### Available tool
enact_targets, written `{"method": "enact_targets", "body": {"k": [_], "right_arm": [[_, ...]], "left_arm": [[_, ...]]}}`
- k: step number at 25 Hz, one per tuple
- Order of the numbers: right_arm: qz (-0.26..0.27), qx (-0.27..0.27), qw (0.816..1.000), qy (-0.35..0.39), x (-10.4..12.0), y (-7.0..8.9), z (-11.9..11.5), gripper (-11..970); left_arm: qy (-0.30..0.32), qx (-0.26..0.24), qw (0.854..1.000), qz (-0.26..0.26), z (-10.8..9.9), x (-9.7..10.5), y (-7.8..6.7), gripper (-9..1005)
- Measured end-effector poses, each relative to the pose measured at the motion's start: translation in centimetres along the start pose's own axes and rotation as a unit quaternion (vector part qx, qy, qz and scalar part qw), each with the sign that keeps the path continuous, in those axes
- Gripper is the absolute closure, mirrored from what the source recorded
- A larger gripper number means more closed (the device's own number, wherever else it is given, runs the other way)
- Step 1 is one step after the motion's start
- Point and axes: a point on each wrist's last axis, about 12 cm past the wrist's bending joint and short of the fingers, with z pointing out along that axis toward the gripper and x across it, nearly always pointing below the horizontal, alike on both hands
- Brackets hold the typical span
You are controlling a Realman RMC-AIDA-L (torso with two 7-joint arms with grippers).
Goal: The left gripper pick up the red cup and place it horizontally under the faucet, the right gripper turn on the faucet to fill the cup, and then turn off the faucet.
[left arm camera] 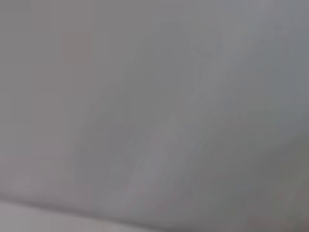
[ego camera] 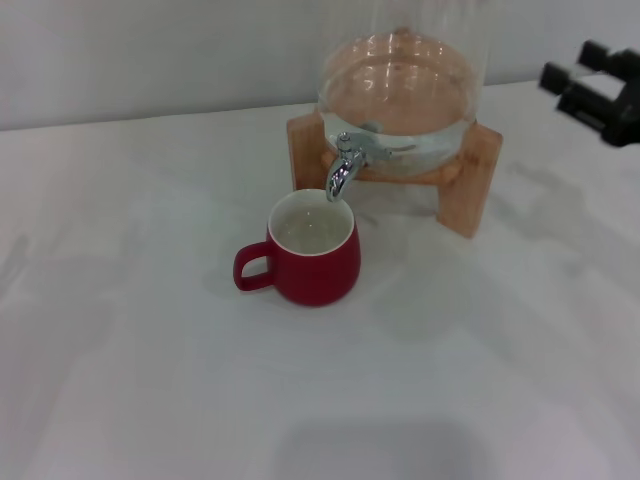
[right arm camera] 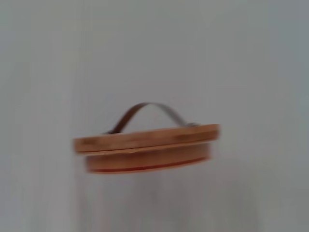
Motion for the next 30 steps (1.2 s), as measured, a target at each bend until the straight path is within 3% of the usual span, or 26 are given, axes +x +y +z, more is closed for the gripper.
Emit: {"method": "enact_targets", "body": {"k": [4, 9, 11, 16, 22, 27, 30], "right_arm": [[-0.012, 0.027, 1.000, 0.006, -0.4, -1.6, 0.1, 328], [-0.016, 0.043, 0.999, 0.011, -0.7, -2.7, 0.2, 328], [-0.016, 0.047, 0.999, 0.011, -0.8, -2.8, 0.2, 328], [-0.007, 0.070, 0.997, 0.013, -0.4, -3.8, -0.6, 328], [0.011, 0.098, 0.995, 0.014, 0.2, -4.8, -1.6, 328], [0.024, 0.124, 0.992, 0.009, 0.1, -5.9, -2.6, 328], [0.034, 0.132, 0.991, 0.011, 0.4, -6.2, -2.9, 328]], "left_arm": [[0.024, -0.002, 0.998, -0.051, -0.5, 0.3, 0.3, 207], [0.030, -0.001, 0.997, -0.073, -1.9, -0.1, -0.1, 207], [0.041, -0.003, 0.998, -0.058, -2.2, -0.4, -0.5, 207], [0.070, 0.020, 0.996, 0.044, -2.2, -0.5, -2.1, 209], [0.010, 0.048, 0.997, 0.052, -2.6, -0.1, -2.2, 210], [-0.029, 0.090, 0.989, 0.110, -3.9, -0.1, -3.0, 210], [-0.036, 0.103, 0.987, 0.117, -4.2, 0.3, -3.3, 210]]}}
